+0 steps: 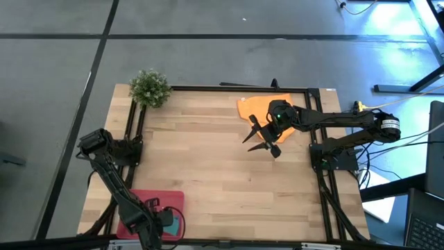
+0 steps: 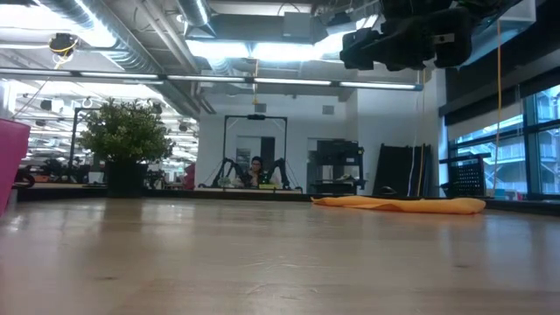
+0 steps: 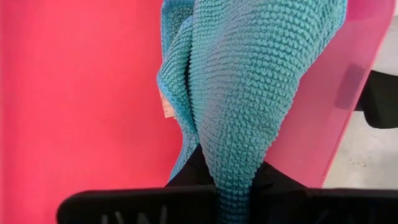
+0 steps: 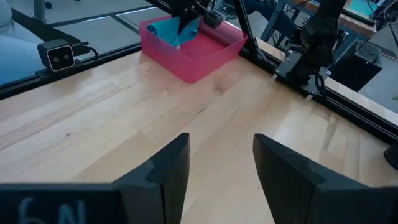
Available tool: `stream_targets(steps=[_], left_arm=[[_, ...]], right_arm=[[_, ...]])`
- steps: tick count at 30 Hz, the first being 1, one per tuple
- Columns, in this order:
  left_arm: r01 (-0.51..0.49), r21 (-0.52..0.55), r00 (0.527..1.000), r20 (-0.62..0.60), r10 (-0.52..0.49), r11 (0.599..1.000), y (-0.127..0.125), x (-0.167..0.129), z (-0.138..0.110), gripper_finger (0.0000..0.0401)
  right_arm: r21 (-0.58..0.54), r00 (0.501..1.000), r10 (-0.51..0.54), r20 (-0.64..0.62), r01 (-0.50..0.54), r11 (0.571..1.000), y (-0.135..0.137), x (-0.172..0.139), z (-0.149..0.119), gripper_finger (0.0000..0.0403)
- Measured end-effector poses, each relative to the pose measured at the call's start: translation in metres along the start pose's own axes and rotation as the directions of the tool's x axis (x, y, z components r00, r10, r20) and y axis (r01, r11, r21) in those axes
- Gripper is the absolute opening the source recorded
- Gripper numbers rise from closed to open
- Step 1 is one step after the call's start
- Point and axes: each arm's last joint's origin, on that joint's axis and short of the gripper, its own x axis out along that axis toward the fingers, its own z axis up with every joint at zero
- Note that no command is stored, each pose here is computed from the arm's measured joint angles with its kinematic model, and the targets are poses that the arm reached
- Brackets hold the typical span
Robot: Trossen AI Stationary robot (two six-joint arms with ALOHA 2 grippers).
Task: Roll microfiber towels into tight, uniform cylinder then place into a basket
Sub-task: Put the blue microfiber towel into the red bin
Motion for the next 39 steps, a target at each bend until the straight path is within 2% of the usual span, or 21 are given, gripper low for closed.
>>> stream_targets(steps=[12,18,27,33,39], left_arm=[[0.011,-0.015,1.0,0.008,-0.011,1.0,-0.0022,-0.0001,-0.0031,0.0006],[0.039,0.015,0.999,0.011,-0.039,0.999,-0.005,-0.0003,-0.0031,0.0006],[0.046,-0.013,0.999,0.016,-0.045,0.999,-0.0056,-0.0004,-0.0027,0.0007],[0.046,0.024,0.999,0.02,-0.046,0.999,-0.0057,-0.0004,-0.0025,0.0035],[0.046,0.011,0.999,0.021,-0.046,0.999,-0.0058,-0.0004,-0.0025,0.0078]], right_arm=[[0.0,1.0,-0.001,0.0,0.001,1.0,0.0,0.0,0.0,0.0178],[0.0,1.0,-0.001,0.0,0.001,1.0,0.0,0.0,0.0,0.0178],[0.0,1.0,-0.001,0.0,0.001,1.0,0.0,0.0,0.0,0.0178],[0.0,1.0,-0.001,0.0,0.001,1.0,0.0,0.0,0.0,0.0178],[0.0,1.0,-0.001,0.0,0.001,1.0,0.0,0.0,0.0,0.0178]])
